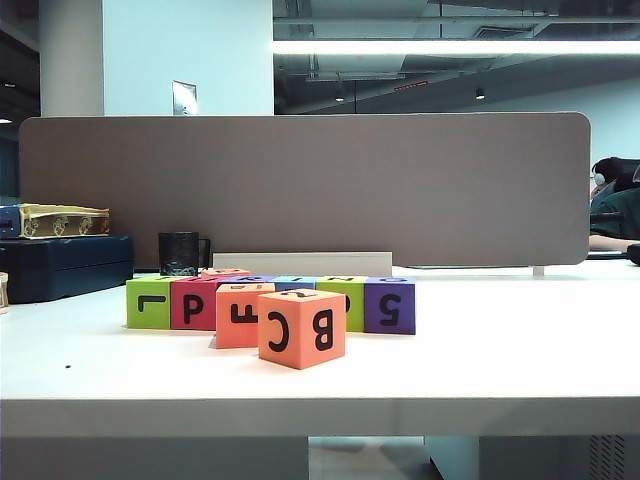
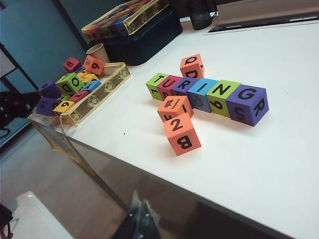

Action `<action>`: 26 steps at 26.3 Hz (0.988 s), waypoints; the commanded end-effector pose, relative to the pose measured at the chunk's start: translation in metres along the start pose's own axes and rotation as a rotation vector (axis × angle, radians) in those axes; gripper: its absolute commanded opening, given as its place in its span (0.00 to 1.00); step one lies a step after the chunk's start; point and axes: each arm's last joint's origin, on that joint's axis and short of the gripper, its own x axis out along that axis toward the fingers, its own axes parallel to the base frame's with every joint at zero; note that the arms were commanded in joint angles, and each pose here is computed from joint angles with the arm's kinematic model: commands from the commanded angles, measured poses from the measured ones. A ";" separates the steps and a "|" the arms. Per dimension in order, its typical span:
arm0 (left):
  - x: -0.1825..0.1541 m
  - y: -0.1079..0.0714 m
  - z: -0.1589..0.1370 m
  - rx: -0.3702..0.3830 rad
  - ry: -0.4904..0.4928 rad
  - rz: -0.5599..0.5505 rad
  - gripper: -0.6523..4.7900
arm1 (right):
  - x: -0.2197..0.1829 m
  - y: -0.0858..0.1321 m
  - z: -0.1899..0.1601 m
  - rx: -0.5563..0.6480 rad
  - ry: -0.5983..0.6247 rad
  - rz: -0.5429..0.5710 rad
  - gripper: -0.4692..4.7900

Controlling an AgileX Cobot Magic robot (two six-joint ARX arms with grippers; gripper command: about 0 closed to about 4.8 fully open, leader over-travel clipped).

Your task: Select the appropriate blocks from the scattered letter blocks on the table and arrange them in a row to spell out "TURING".

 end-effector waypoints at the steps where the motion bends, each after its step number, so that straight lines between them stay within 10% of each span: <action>1: 0.003 0.000 -0.010 -0.021 -0.039 -0.021 0.11 | -0.001 0.002 0.001 -0.017 -0.015 0.004 0.09; 12: 0.009 0.007 -0.038 -0.099 -0.139 -0.021 0.11 | -0.001 0.002 0.001 -0.018 -0.015 0.004 0.09; 26: 0.006 0.004 -0.049 -0.039 -0.037 -0.111 0.11 | -0.002 0.002 0.001 -0.021 -0.018 0.005 0.09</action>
